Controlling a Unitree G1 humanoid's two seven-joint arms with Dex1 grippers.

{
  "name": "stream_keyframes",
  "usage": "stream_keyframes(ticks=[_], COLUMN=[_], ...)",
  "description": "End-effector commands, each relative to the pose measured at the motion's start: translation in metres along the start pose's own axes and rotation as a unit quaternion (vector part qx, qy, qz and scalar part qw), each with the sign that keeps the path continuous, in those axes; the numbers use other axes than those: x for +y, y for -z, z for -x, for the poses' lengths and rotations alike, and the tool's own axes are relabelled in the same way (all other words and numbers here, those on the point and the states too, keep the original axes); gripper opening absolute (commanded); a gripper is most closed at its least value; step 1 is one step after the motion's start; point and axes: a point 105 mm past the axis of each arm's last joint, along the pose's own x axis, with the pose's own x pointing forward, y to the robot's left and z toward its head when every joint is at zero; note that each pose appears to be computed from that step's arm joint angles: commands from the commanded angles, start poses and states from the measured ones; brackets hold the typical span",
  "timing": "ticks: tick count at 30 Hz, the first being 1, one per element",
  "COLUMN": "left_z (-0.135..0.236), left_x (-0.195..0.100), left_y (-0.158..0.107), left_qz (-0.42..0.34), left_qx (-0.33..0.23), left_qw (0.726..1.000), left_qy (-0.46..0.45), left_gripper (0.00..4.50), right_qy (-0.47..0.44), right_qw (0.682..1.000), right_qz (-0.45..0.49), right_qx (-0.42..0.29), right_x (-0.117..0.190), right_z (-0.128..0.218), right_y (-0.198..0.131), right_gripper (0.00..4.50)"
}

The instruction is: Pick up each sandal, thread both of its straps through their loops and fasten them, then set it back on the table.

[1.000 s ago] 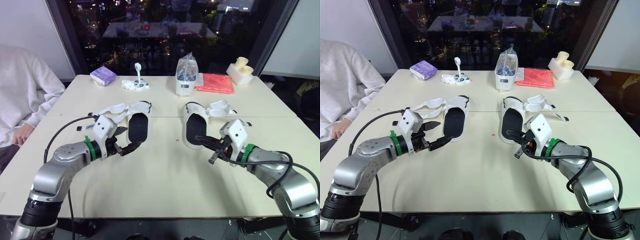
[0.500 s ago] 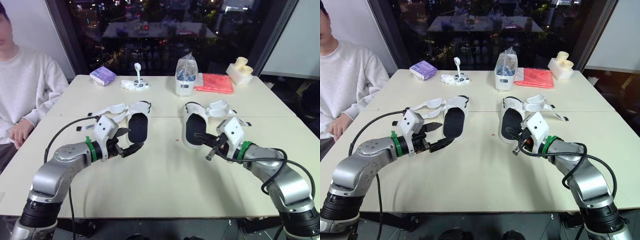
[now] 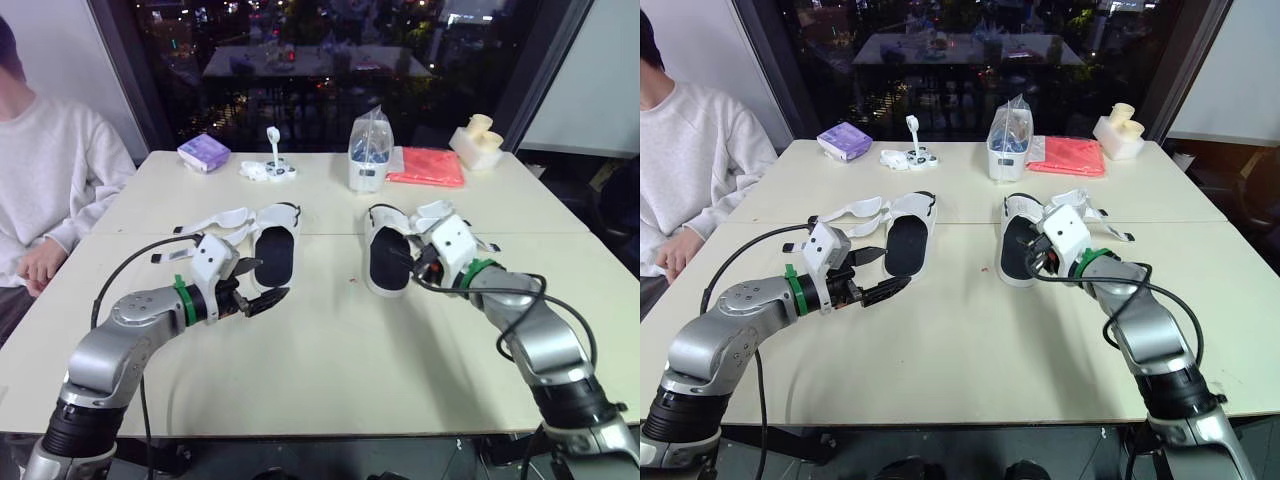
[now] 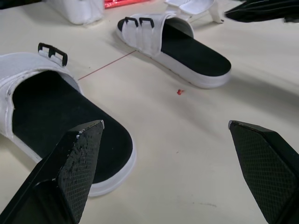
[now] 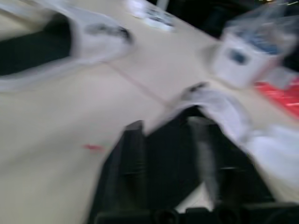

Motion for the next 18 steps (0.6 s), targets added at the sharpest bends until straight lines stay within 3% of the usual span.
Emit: stream_keyframes(ticks=[1,2,3,10,18], left_z=[-0.002,-0.002,-0.002,-0.001,0.007], left_x=[-0.003,-0.003,-0.003,-0.002,0.002], left_y=[-0.013,-0.013,-0.013,-0.013,-0.012], left_qz=[-0.027,-0.028,-0.029,-0.038,-0.041], left_qx=[-0.021,-0.022,-0.022,-0.025,-0.027], left_qw=[0.999,0.999,0.999,0.999,0.998], left_qy=[0.003,0.003,0.002,-0.009,-0.038], left_gripper=[4.5,4.5,4.5,4.5,4.5], right_qy=[0.041,0.046,0.048,0.071,0.104], right_qw=[0.995,0.992,0.988,0.968,0.953], right_qz=[0.095,0.12,0.147,0.237,0.277], right_qx=[-0.006,-0.003,0.002,0.034,0.06], right_x=[-0.011,-0.012,-0.012,-0.02,-0.019], right_z=[-0.023,-0.031,-0.039,-0.081,-0.104], right_y=[-0.006,-0.005,-0.004,0.009,0.008], right_gripper=[3.83,4.32,4.42,4.42,4.42])
